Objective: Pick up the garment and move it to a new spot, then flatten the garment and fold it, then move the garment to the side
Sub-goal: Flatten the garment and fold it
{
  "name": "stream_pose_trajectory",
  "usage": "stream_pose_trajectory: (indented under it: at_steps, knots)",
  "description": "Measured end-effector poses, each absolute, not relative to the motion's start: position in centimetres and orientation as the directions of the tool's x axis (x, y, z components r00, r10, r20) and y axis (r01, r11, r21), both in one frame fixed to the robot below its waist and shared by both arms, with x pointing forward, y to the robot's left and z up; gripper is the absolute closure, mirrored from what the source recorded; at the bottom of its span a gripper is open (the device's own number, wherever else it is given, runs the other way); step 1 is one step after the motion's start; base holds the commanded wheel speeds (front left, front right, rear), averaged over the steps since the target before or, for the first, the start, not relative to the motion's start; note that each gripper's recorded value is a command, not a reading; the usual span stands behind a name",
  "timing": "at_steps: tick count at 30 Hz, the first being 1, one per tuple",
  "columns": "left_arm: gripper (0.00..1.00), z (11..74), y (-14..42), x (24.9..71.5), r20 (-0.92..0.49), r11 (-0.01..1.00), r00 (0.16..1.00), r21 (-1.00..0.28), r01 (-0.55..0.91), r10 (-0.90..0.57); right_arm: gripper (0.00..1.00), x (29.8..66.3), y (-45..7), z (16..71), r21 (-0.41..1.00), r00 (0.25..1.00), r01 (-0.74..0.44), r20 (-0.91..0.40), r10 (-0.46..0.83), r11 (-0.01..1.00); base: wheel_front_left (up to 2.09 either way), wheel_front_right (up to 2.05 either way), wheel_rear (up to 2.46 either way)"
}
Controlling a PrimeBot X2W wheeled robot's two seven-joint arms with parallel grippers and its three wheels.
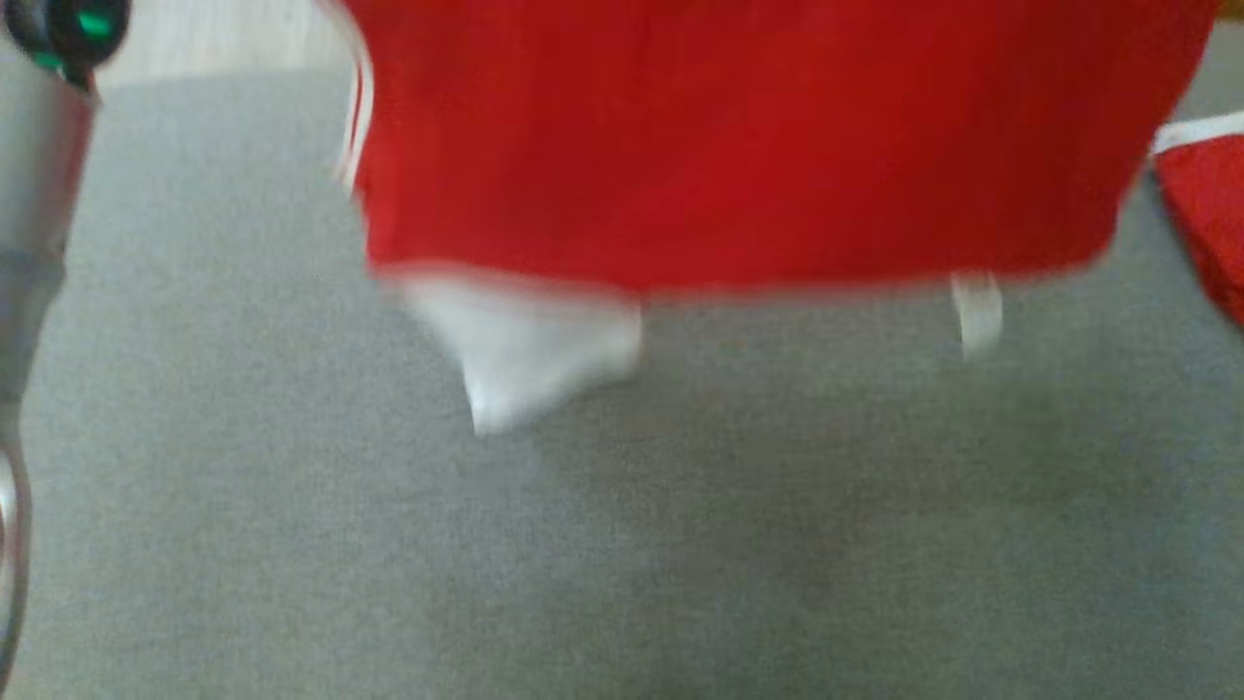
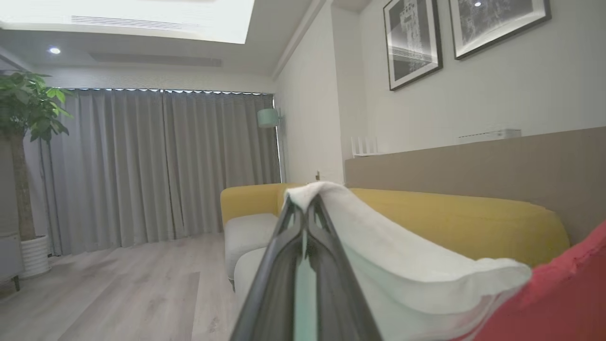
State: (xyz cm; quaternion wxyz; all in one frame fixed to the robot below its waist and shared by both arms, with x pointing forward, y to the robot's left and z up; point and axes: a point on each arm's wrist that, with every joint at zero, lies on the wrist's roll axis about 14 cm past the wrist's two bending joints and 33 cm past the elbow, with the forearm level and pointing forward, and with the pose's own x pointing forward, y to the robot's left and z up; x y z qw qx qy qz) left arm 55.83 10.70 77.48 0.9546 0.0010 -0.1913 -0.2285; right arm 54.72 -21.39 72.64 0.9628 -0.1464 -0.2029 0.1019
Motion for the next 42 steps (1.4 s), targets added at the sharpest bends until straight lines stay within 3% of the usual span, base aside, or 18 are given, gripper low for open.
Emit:
stream_pose_trajectory:
  at_steps: [9, 15, 20, 26, 35, 42]
  knots:
    - [1.0, 78.1, 9.5, 60.9, 0.48, 0.889, 0.767, 0.065, 0.453, -0.425, 1.0, 61.6, -22.1, 74.0, -0.397, 0.875, -0.066, 0.418, 0.244, 0.916, 0.0, 0.0, 0.0]
    - [1.0, 66.7, 10.0, 62.8, 0.299, 0.878, 0.839, -0.008, 0.478, -0.454, 1.0, 64.9, -21.0, 65.7, -0.388, 0.921, -0.142, 0.284, 0.265, 0.91, 0.0, 0.0, 0.0]
    - [1.0, 58.2, 12.1, 61.4, 0.146, 0.888, 0.886, -0.075, 0.453, -0.44, 1.0, 65.0, -20.2, 57.4, -0.351, 0.951, -0.215, 0.135, 0.277, 0.911, 0.0, 0.0, 0.0]
    - [1.0, 53.4, 12.7, 56.2, 0.049, 0.876, 0.883, -0.114, 0.469, -0.466, 1.0, 60.7, -21.6, 52.3, -0.293, 0.969, -0.227, 0.027, 0.245, 0.929, 0.0, 0.0, 0.0]
    - [1.0, 46.0, 13.2, 42.7, -0.146, 0.882, 0.884, -0.243, 0.403, -0.444, 1.0, 49.4, -23.5, 48.2, -0.234, 0.972, -0.23, -0.1, 0.212, 0.945, 0.0, 0.0, 0.0]
    - [1.0, 45.0, 12.2, 34.7, -0.211, 0.878, 0.885, -0.345, 0.331, -0.416, 1.0, 41.1, -24.8, 45.9, -0.186, 0.969, -0.209, -0.174, 0.178, 0.96, 0.0, 0.0, 0.0]
